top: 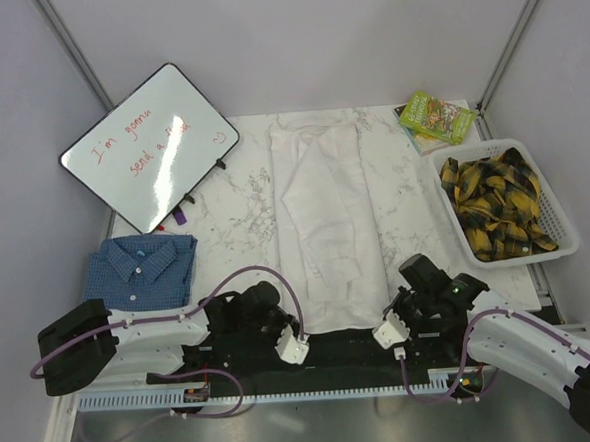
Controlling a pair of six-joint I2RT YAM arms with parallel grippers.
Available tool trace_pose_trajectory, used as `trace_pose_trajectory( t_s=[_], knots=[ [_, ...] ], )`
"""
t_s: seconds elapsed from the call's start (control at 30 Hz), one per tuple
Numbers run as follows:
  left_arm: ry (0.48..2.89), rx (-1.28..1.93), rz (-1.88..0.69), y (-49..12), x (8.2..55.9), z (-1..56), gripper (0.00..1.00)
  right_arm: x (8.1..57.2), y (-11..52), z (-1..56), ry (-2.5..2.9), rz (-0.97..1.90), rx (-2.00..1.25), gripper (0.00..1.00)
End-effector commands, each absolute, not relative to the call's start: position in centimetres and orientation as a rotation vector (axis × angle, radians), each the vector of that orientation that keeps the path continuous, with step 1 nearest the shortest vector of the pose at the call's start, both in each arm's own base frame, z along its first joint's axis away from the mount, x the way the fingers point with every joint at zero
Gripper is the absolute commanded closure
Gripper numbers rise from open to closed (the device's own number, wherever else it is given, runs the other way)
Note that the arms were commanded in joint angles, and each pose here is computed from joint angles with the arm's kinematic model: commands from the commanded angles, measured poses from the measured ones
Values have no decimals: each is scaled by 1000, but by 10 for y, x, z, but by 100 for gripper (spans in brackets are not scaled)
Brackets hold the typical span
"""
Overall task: Fold and stack the long sleeve shirts
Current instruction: Fold the shirt
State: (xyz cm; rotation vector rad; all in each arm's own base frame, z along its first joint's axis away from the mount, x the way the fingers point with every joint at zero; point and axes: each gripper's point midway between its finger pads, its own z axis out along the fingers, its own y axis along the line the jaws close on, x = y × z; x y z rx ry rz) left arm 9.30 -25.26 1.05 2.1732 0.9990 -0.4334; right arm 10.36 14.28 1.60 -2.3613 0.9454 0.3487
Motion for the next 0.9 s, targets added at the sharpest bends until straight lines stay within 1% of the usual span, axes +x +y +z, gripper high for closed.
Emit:
trace_pose_trajectory(
  t_s=[0.0, 0.03, 0.07, 0.1, 0.17, 0.2, 0.27, 0.37, 0.47, 0.53, 0.57, 0.73, 0.87],
  knots=[
    [964, 2116, -439, -263, 96, 24, 77, 100, 159, 24, 975, 438, -2297, 90],
    [971, 2114, -440, -264, 96, 25, 80, 100, 160, 25, 981, 441, -2299, 97],
    [980, 2112, -444, -263, 96, 26, 84, 100, 161, 25, 989, 443, -2295, 100],
    [980, 2112, -444, -263, 96, 26, 90, 99, 160, 25, 986, 447, -2301, 100],
    [969, 2117, -455, -263, 92, 28, 97, 97, 160, 28, 974, 450, -2301, 100],
    [945, 2099, -462, -265, 91, 35, 98, 93, 160, 31, 969, 456, -2299, 100],
    [941, 2135, -490, -260, 79, 35, 98, 89, 162, 41, 969, 473, -2278, 100],
    [934, 2092, -530, -262, 73, 54, 98, 95, 172, 60, 991, 471, -2218, 100],
    [1027, 2037, -474, -264, 90, 63, 98, 114, 181, 73, 1132, 451, -2152, 100],
    [1096, 1972, -472, -266, 109, 74, 98, 125, 187, 83, 1201, 452, -2132, 100],
    [1090, 1938, -485, -272, 116, 86, 98, 133, 191, 89, 1218, 440, -2103, 100],
    [1161, 1838, -432, -273, 165, 103, 98, 170, 205, 116, 1241, 411, -2018, 100],
    [1133, 1787, -386, -281, 204, 121, 98, 204, 194, 121, 1271, 351, -1980, 100]
  ],
)
